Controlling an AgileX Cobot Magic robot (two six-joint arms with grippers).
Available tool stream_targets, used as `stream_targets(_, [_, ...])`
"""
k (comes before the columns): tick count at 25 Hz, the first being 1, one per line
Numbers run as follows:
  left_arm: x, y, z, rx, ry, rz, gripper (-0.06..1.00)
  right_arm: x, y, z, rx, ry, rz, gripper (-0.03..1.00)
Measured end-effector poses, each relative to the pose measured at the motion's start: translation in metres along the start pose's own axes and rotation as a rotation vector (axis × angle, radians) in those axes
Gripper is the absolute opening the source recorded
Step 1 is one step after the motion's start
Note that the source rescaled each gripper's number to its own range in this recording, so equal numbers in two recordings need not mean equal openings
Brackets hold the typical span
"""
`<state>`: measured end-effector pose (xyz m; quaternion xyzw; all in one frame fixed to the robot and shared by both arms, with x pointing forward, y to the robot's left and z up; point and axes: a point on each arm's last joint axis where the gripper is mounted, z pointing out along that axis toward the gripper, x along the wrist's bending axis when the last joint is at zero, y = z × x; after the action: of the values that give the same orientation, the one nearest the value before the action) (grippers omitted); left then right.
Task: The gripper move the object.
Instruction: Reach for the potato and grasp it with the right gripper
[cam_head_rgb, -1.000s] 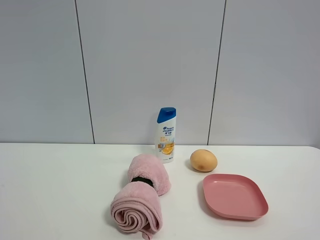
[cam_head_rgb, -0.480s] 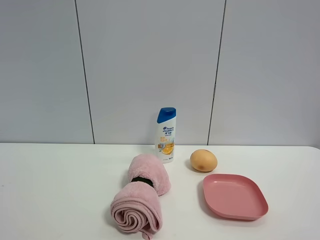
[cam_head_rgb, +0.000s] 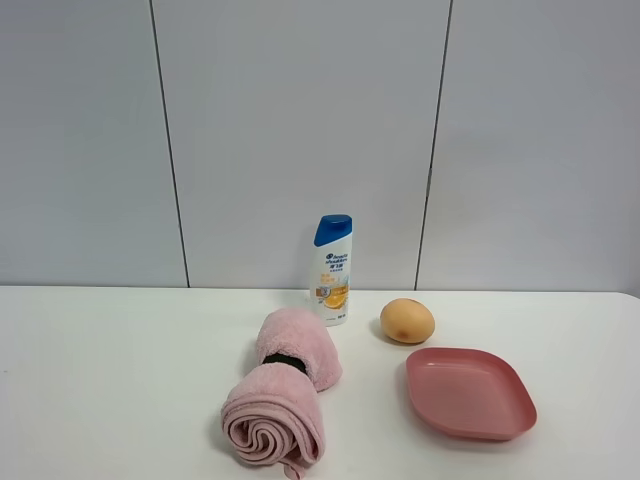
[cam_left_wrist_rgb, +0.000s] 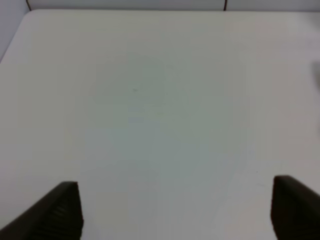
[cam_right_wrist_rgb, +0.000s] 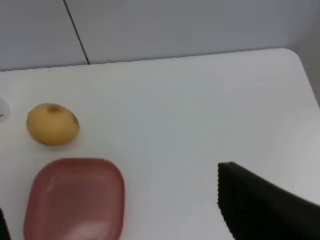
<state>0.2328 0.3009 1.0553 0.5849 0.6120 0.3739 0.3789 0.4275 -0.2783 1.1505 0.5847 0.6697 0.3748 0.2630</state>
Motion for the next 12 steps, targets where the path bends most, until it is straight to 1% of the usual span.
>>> stream_targets(1, [0.0, 0.0, 0.0, 0.0, 0.0, 0.0, 1.0, 0.002, 0.012, 0.018, 0.036, 0.018, -0.033, 0.81])
stream_targets(2, [0.0, 0.0, 0.0, 0.0, 0.0, 0.0, 1.0, 0.007, 0.025, 0.031, 0.049, 0.038, -0.073, 0.84])
stream_targets(3, [0.0, 0.0, 0.0, 0.0, 0.0, 0.0, 1.0, 0.013, 0.036, 0.049, 0.075, 0.052, -0.116, 0.88])
stream_targets(5, [0.0, 0.0, 0.0, 0.0, 0.0, 0.0, 1.0, 0.028, 0.05, 0.081, 0.125, 0.073, -0.199, 0.96])
stream_targets(6, [0.0, 0.0, 0.0, 0.0, 0.0, 0.0, 1.0, 0.037, 0.054, 0.098, 0.155, 0.083, -0.237, 0.98])
stream_targets(9, [0.0, 0.0, 0.0, 0.0, 0.0, 0.0, 1.0, 0.059, 0.056, 0.148, 0.262, 0.102, -0.315, 1.0])
stream_targets(12, [0.0, 0.0, 0.0, 0.0, 0.0, 0.0, 1.0, 0.073, 0.045, 0.197, 0.386, 0.107, -0.339, 1.0])
